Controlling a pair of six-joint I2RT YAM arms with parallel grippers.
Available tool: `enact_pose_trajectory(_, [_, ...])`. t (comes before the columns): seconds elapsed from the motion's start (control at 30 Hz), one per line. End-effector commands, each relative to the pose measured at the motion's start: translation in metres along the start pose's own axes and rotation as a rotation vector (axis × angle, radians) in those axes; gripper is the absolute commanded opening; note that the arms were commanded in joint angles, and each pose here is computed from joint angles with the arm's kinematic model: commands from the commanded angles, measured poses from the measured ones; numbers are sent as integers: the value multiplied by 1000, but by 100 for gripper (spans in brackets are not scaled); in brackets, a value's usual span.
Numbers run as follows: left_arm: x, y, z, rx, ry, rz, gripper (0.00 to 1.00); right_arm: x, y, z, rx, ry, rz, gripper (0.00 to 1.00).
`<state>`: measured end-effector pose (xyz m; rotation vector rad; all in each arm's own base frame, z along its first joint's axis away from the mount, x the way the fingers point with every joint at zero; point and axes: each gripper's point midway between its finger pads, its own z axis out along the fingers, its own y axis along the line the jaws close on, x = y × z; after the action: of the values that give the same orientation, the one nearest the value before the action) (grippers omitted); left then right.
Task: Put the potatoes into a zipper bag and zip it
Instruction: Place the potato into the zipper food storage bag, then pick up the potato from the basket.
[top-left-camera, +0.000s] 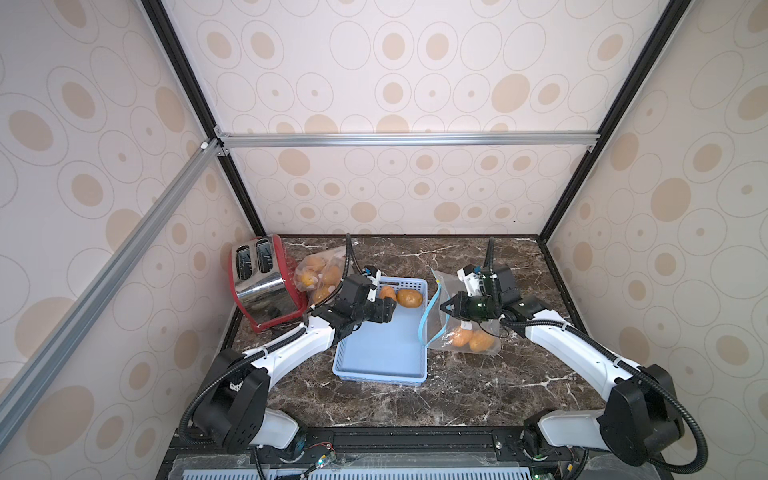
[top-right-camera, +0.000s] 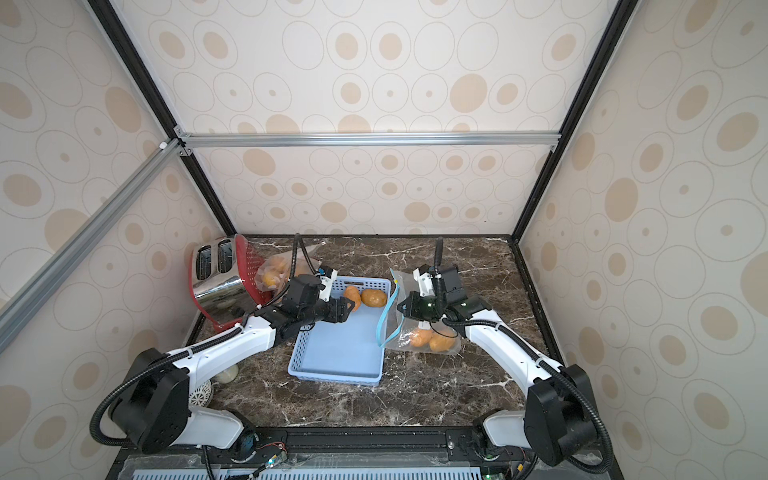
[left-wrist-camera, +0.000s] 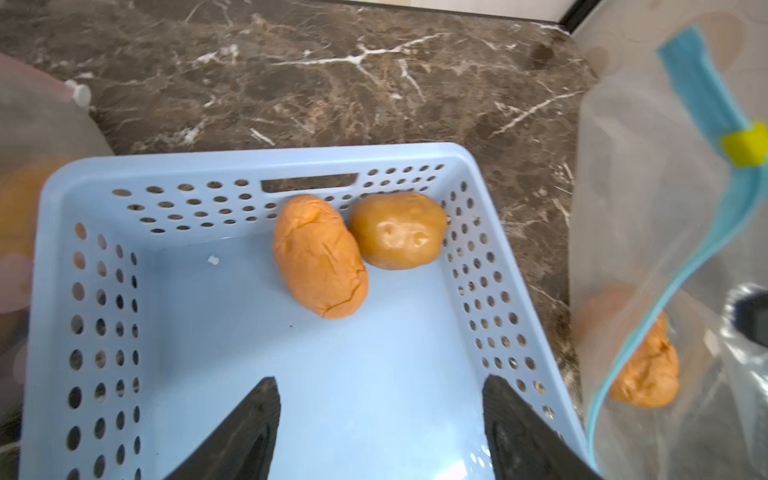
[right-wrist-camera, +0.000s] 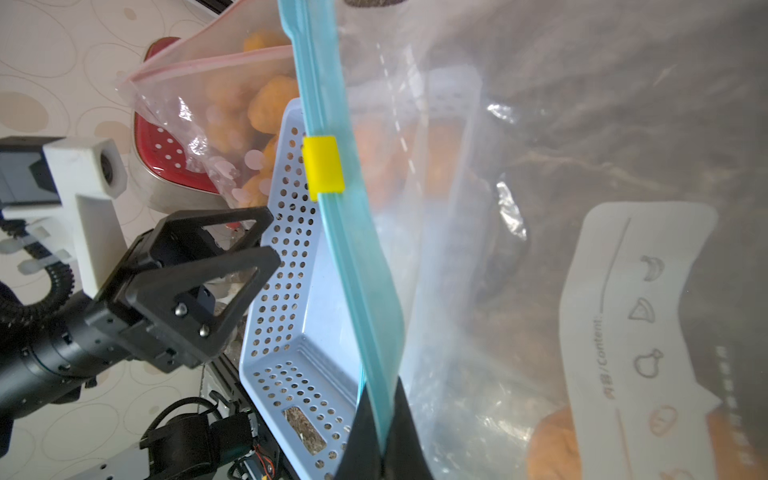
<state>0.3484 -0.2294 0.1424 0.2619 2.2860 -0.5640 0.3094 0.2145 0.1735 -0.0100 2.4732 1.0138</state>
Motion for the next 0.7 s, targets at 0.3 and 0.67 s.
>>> enact_pose_trajectory(0.3, [-25, 23, 70, -96, -55, -114, 82, -2, -13, 7, 41, -42, -44, 0])
enact_pose_trajectory(0.67, [-11, 45, 107, -169, -1, -128, 80, -1, -13, 7, 42, -39, -43, 0])
